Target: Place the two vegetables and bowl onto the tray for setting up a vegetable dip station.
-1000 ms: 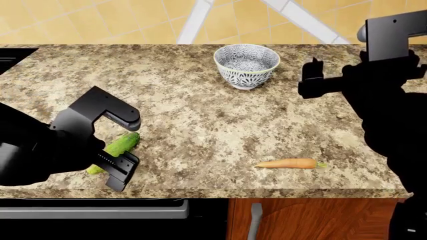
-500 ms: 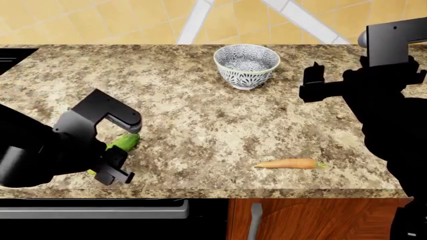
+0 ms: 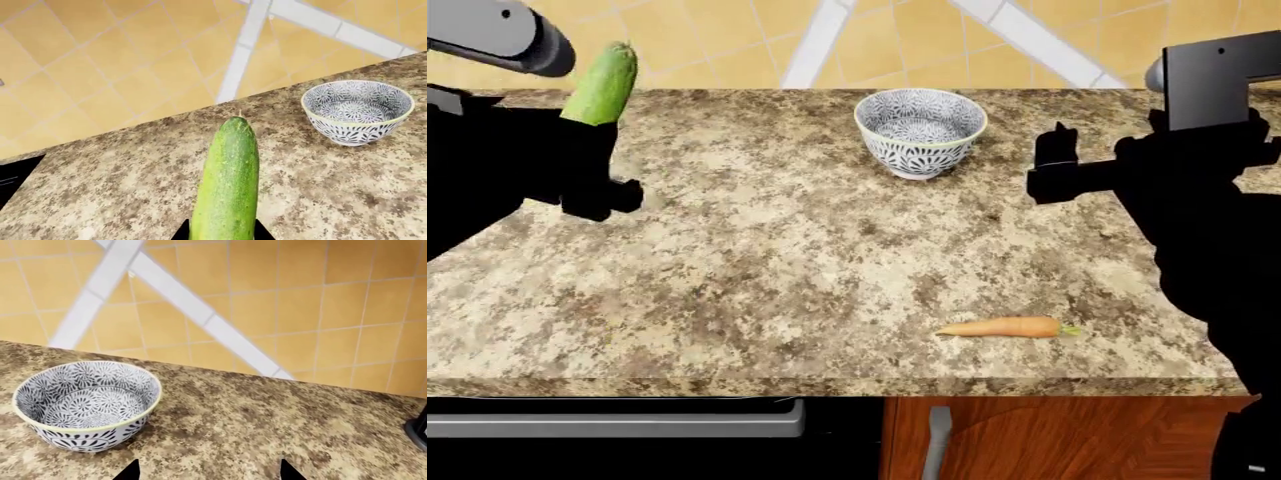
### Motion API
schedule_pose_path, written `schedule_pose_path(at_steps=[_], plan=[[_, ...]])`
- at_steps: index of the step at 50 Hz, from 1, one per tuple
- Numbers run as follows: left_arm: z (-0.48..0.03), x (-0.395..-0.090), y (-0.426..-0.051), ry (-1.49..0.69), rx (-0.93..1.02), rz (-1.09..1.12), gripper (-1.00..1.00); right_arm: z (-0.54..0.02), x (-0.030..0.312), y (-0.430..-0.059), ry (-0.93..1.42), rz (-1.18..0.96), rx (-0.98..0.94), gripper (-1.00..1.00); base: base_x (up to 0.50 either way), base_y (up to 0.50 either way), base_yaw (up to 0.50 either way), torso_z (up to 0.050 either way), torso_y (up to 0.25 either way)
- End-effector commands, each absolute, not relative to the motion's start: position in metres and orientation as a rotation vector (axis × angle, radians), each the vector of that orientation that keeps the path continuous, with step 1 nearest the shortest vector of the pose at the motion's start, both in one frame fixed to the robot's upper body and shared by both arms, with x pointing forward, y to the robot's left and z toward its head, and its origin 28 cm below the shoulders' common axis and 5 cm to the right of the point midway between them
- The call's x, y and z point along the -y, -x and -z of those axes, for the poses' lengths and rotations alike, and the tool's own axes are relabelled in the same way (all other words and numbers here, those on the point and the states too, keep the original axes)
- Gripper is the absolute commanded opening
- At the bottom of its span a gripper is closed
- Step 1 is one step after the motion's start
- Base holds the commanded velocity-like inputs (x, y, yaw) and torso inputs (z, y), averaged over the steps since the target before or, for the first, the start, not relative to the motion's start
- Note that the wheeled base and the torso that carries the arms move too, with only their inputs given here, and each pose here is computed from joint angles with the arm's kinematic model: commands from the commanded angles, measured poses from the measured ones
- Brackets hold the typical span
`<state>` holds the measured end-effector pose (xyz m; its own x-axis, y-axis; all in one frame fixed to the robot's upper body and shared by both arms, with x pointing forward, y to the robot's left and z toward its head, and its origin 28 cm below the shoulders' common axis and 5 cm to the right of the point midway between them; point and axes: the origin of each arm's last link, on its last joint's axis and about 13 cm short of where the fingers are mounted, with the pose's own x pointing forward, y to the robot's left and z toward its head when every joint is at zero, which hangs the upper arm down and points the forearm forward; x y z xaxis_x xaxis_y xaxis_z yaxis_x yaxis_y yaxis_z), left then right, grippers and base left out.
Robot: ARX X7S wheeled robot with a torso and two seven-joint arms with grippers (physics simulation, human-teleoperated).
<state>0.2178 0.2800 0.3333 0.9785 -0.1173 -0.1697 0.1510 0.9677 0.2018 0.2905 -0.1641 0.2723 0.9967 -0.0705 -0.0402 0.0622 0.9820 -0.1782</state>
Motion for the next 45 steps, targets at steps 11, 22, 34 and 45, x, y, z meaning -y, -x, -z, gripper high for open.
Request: schedule_pose_path(at_steps=[11,22,34,45], plan=[[-0.352,-0.279,-0.173,-0.132,0.167,0.072,-1.00,-0.305,0.157,-0.272,0.188,-0.133,-0.088,1.00,0.00,0.00,0.00,0.000,0.000],[-0.350,-0.275,-0.171,-0.138,0.156,0.102,-1.00,-0.325,0.149,-0.261,0.089,-0.366,-0.158,1.00,0.00,0.00,0.00,0.000,0.000],[-0.350,-0.274,-0.172,-0.149,0.152,0.115,-1.00,-0.325,0.154,-0.255,0.269,-0.434,-0.096,1.00,0.00,0.00,0.00,0.000,0.000],[-0.348,-0.271,-0.173,-0.151,0.148,0.134,-1.00,-0.311,0.157,-0.249,0.257,-0.587,-0.257,1.00,0.00,0.00,0.00,0.000,0.000]])
